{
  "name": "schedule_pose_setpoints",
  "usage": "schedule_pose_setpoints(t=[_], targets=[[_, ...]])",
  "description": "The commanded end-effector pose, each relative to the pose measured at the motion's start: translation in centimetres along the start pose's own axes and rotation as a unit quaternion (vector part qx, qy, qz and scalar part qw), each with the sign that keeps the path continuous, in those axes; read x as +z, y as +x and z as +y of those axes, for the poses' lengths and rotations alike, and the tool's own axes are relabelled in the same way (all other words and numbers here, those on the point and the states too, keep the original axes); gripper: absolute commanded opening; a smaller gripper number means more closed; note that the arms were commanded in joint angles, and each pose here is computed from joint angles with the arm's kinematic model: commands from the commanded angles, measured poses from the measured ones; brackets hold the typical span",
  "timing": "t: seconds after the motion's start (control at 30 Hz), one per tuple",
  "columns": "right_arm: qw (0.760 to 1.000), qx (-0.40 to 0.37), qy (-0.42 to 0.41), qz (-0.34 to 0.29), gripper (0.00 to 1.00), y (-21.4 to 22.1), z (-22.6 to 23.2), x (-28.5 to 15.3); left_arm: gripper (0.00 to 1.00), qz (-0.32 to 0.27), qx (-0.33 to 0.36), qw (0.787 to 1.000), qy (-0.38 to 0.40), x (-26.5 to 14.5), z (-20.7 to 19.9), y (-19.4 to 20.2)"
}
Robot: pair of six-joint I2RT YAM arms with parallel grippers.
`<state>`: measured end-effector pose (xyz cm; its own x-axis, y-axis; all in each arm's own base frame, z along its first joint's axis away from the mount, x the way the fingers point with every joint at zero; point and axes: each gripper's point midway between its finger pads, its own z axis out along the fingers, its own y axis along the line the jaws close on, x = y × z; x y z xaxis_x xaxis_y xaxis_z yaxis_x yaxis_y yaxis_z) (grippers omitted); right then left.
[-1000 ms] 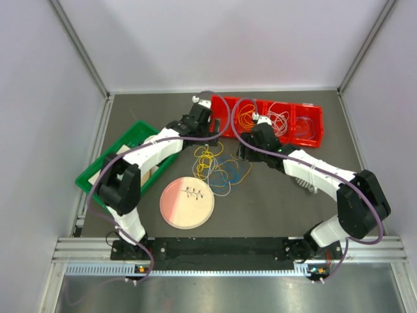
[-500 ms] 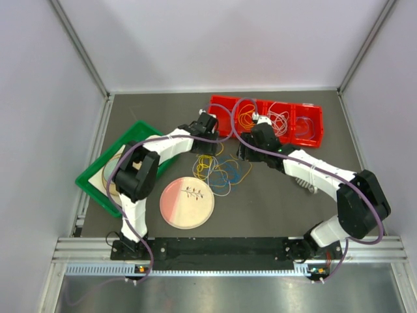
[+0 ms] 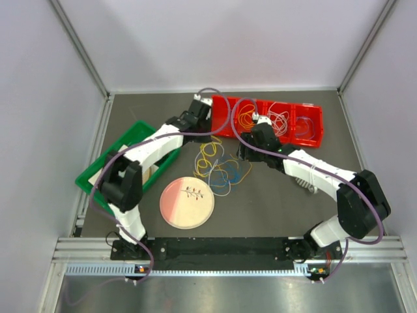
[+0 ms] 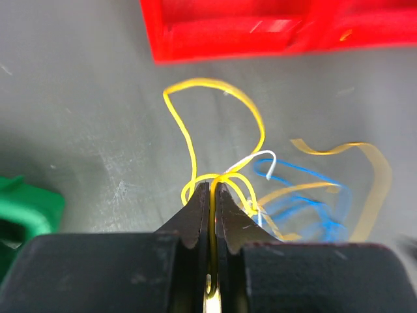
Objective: Untangle the cables
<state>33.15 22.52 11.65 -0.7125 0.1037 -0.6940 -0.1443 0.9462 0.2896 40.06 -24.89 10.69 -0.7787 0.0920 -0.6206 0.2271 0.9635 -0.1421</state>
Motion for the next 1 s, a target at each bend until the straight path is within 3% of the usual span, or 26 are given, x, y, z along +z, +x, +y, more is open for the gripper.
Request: schedule_pose_setpoints(t=[0.0,0.1,0.47,0.77,0.97], targets=[[0.999,0.018,-0.029,-0.019,0.62,-1.2,1.6,-0.6,0.00,-0.152,-0.032,0.984,0.084,-9.8,-3.0,-8.8],[0.998,0.024,-0.054,-0.012,0.62,-0.8,3.1,-0.4,0.00,-0.195,-0.049,0.974,0.107,-13.0,-3.5,-10.8],[0.996,0.036,-0.084,0.024,0.61,2.6,6.1,0.8,0.00,-0.257,-0.063,0.950,0.164,-20.3,-4.7,-13.3],[0.998,0.039,-0.054,-0.006,0.60,1.9,4.7,0.4,0.00,-0.245,-0.058,0.950,0.186,-20.6,-5.4,-12.9],[0.998,0.015,-0.060,-0.015,0.68,-0.6,6.3,1.1,0.00,-0.219,-0.044,0.953,0.206,-19.9,-5.9,-11.3]])
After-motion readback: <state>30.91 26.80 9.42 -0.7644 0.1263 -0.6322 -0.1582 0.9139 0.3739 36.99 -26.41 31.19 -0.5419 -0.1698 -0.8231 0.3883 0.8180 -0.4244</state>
